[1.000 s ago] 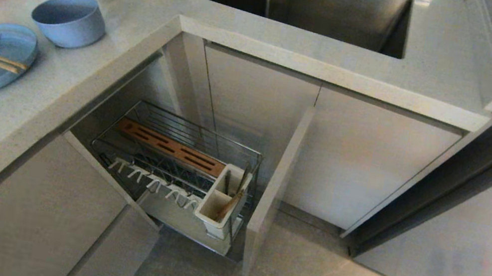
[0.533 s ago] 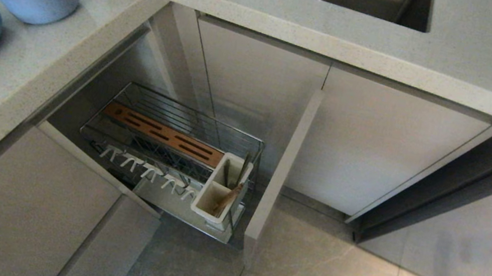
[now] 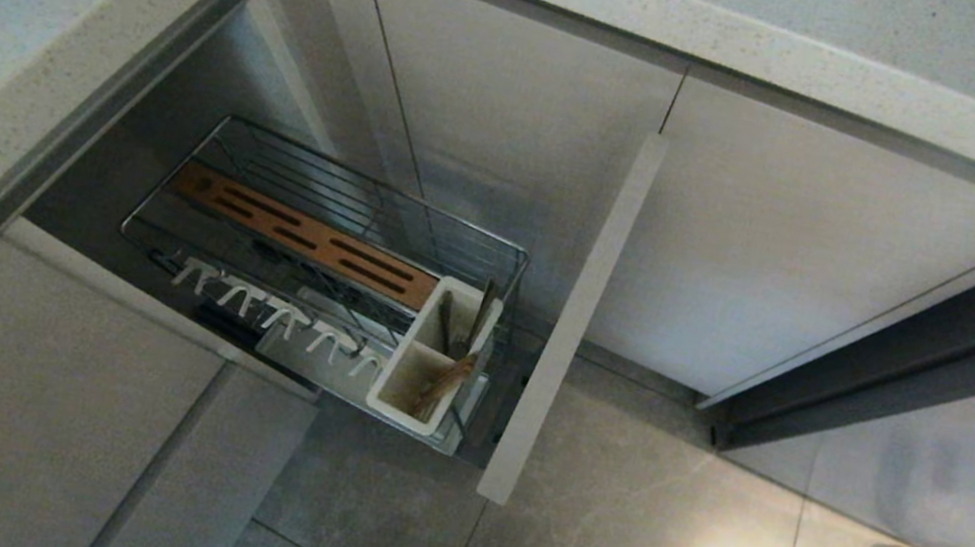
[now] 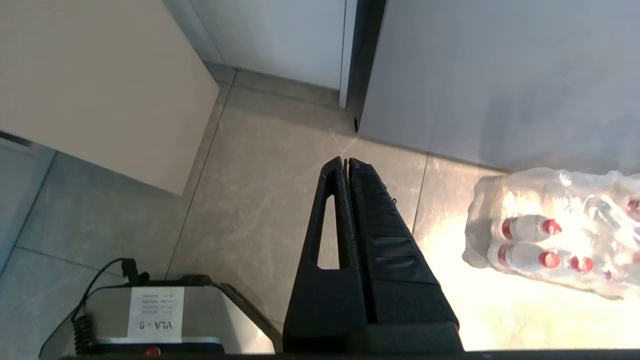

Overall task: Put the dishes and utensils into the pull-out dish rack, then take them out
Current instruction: Pick up the bowl and place it in the cupboard

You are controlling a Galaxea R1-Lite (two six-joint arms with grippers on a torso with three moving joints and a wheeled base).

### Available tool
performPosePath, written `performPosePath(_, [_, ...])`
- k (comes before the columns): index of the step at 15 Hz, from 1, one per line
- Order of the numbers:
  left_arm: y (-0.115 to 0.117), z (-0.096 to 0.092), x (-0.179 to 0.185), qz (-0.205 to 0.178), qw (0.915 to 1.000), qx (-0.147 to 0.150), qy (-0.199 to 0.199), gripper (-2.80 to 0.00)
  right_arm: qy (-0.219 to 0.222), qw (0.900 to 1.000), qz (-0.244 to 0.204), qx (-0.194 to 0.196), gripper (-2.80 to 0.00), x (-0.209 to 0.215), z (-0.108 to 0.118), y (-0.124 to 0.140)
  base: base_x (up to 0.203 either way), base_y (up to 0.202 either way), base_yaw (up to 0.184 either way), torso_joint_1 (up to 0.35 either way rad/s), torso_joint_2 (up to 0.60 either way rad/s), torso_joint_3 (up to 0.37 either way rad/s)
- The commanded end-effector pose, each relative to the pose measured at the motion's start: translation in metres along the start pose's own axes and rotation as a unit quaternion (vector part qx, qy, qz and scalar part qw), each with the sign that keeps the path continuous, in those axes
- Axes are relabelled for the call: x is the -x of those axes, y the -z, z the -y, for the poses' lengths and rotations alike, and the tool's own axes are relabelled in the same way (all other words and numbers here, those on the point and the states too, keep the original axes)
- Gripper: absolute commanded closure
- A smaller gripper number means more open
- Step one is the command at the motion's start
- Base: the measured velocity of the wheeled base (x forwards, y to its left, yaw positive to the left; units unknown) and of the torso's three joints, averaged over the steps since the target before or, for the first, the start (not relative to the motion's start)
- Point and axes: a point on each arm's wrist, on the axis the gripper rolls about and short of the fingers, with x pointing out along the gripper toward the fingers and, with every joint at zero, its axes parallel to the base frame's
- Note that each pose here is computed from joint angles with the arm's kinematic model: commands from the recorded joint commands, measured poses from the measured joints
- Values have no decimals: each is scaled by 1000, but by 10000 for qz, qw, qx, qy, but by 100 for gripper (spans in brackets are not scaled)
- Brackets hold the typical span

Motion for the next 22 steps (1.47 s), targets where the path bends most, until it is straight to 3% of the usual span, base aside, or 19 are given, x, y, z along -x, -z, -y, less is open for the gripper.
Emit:
performPosePath(1, [0, 0, 0, 11, 10000, 4, 0, 0, 0, 10000, -4, 0, 0, 0, 0, 0, 0, 0, 0, 2, 2, -139])
performPosePath(13, [-4, 0, 1, 95, 10000, 12, -17, 0, 0, 10000, 1, 0, 0, 0, 0, 0, 0, 0, 0, 0, 0, -11])
performPosePath(15, [-39, -1, 14, 697, 9975, 78, -27, 0, 0, 10000, -6, 0, 0, 0, 0, 0, 0, 0, 0, 0, 0, 0])
performPosePath(18, [-117, -1, 53, 1704, 9853, 81, 66, 0, 0, 10000, -6, 0, 0, 0, 0, 0, 0, 0, 0, 0, 0, 0])
performPosePath(20, [-173, -2, 75, 2141, 9767, 66, 108, 0, 0, 10000, -6, 0, 0, 0, 0, 0, 0, 0, 0, 0, 0, 0])
performPosePath(22, [-232, -7, 80, 2340, 9720, 60, 213, 0, 0, 10000, 1, 0, 0, 0, 0, 0, 0, 0, 0, 0, 0, 0])
